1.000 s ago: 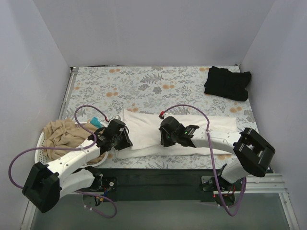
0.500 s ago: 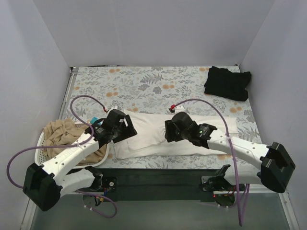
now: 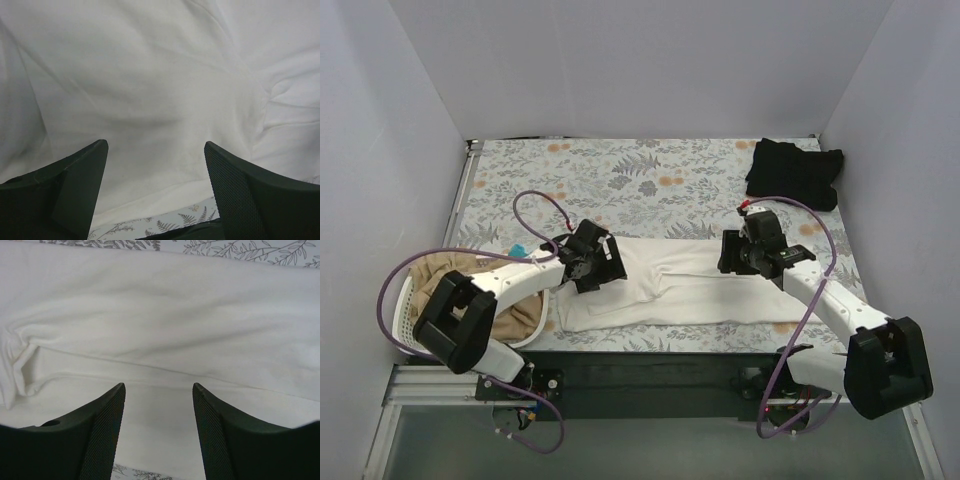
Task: Fold and stack the t-shirts
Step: Fold the tshirt
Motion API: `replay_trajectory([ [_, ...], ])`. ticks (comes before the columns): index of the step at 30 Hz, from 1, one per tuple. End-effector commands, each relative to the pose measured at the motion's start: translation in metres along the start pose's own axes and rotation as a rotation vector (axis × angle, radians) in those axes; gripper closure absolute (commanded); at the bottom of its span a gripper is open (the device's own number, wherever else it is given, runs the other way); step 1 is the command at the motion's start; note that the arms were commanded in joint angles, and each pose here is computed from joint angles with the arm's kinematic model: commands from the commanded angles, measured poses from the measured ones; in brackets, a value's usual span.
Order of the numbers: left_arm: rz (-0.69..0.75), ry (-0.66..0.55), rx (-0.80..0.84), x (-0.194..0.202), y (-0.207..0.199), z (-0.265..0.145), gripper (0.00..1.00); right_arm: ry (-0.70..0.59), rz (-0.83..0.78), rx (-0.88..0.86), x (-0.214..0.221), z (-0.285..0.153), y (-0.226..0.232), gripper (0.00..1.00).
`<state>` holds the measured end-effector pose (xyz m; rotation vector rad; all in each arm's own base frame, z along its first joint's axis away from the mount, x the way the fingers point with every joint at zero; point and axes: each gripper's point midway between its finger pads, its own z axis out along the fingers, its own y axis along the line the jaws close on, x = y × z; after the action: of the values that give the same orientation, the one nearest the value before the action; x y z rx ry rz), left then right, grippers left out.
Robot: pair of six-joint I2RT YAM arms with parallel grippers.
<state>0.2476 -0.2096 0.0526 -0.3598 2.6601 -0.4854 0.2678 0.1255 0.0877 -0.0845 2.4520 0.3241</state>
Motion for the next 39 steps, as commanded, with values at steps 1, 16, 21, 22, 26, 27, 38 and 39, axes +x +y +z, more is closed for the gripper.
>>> replay_trajectory([
  [1, -0.001, -0.021, 0.028, -0.013, -0.010, 0.010, 0.22, 0.060, 0.017, -0.047, 0.015, 0.009, -0.004, 0.37],
  [16, 0.131, -0.015, -0.135, -0.072, 0.019, 0.070, 0.22, 0.057, 0.072, -0.099, 0.032, 0.004, 0.001, 0.37],
  [21, 0.168, -0.028, -0.222, -0.124, 0.022, 0.097, 0.22, 0.065, 0.059, -0.106, 0.031, 0.001, 0.002, 0.37],
  [22, 0.173, -0.044, -0.241, -0.133, 0.025, 0.100, 0.22, 0.074, 0.062, -0.111, 0.034, 0.002, 0.002, 0.37],
  [26, 0.213, -0.108, -0.230, -0.165, 0.007, 0.101, 0.22, 0.096, 0.067, -0.118, 0.040, 0.004, 0.003, 0.38],
  [27, 0.214, -0.132, -0.218, -0.175, -0.002, 0.096, 0.22, 0.095, 0.074, -0.114, 0.040, 0.005, 0.003, 0.38],
  [38, 0.126, -0.335, -0.088, -0.206, -0.037, 0.013, 0.21, 0.114, 0.100, -0.097, 0.054, 0.019, 0.004, 0.38],
  [39, 0.124, -0.331, -0.075, -0.204, -0.039, 0.013, 0.21, 0.129, 0.099, -0.089, 0.059, 0.022, 0.004, 0.38],
])
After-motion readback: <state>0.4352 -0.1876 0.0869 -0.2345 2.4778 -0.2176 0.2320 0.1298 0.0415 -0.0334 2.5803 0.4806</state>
